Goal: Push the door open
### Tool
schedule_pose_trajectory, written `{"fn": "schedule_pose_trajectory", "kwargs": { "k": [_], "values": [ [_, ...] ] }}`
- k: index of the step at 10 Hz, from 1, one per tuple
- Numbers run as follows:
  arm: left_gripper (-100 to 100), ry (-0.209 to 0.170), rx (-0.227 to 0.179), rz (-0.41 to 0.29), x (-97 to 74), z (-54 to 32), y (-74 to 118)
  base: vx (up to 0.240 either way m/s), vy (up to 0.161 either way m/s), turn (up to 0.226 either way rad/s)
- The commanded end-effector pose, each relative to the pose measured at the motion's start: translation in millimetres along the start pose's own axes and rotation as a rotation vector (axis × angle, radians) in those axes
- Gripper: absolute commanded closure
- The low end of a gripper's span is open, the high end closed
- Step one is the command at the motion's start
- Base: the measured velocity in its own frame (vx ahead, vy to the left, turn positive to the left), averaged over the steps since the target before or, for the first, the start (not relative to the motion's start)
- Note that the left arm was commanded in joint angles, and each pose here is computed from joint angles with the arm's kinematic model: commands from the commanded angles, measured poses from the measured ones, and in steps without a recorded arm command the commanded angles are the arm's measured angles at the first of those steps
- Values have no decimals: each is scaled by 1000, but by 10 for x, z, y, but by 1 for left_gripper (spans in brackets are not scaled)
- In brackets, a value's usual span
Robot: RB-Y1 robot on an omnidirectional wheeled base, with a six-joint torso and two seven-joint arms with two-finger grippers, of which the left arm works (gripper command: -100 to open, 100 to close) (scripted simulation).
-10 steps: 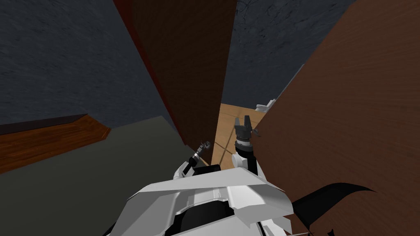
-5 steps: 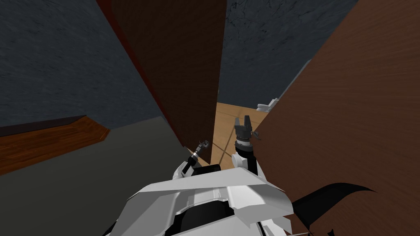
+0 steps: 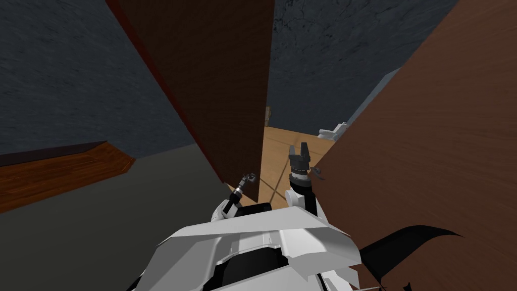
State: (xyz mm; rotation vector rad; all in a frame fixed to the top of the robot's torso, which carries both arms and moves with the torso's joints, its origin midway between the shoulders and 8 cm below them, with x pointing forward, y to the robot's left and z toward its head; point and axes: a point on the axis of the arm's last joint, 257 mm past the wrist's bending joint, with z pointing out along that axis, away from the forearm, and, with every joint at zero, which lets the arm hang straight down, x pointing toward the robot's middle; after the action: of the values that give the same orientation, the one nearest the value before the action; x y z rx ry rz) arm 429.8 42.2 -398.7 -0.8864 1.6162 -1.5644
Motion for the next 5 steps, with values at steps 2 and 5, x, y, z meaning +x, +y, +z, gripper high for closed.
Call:
{"fn": "schedule_pose_trajectory", "kwargs": {
  "k": [2,5],
  "values": [
    [100,-51,9,8,-242,46,-43,122,-141,45],
    [100,-109,9,2,-414,43,-45,117,-162,51]
  ]
}}
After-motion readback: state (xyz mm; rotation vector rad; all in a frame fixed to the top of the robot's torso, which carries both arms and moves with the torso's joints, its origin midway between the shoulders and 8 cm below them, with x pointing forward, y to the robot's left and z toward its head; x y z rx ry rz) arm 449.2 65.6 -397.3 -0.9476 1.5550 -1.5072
